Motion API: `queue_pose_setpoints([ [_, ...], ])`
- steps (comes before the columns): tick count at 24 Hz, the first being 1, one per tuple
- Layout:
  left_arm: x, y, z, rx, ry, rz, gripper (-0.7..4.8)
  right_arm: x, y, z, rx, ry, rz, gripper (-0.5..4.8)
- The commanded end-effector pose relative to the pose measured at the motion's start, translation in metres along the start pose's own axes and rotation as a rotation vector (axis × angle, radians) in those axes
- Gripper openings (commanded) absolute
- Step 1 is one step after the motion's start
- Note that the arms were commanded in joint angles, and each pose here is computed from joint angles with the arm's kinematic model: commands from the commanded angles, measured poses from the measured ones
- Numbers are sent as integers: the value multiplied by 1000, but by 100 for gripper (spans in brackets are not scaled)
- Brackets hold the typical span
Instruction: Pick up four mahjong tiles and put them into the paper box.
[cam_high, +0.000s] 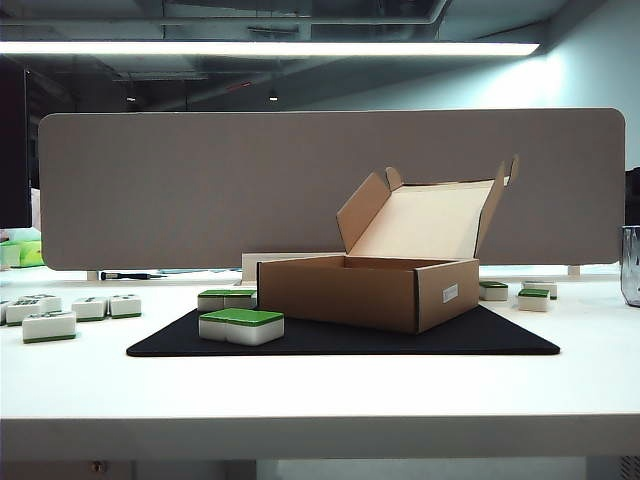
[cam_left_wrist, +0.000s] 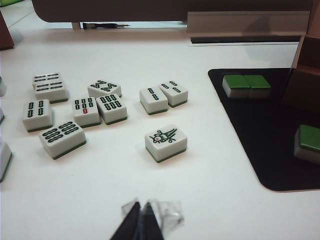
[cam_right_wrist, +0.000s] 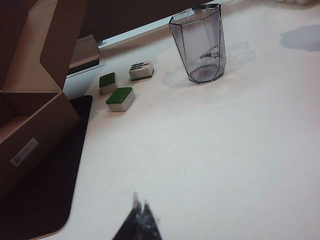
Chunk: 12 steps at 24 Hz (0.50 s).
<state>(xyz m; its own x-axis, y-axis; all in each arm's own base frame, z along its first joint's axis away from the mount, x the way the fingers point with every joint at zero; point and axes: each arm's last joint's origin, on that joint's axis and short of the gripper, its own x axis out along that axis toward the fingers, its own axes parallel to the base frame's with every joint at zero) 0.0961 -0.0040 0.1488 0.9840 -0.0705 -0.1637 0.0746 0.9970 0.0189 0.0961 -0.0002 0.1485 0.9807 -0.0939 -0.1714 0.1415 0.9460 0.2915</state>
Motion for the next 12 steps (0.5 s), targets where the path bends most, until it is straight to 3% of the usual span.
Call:
queue_pose_setpoints([
  [1,0,0,0,-20,2,-5,-6,0,0,1,-8,-13,3,-1],
  [12,0,0,-1,-20,14,-4,-6,-1,2,8,-84,-63,19,-2],
])
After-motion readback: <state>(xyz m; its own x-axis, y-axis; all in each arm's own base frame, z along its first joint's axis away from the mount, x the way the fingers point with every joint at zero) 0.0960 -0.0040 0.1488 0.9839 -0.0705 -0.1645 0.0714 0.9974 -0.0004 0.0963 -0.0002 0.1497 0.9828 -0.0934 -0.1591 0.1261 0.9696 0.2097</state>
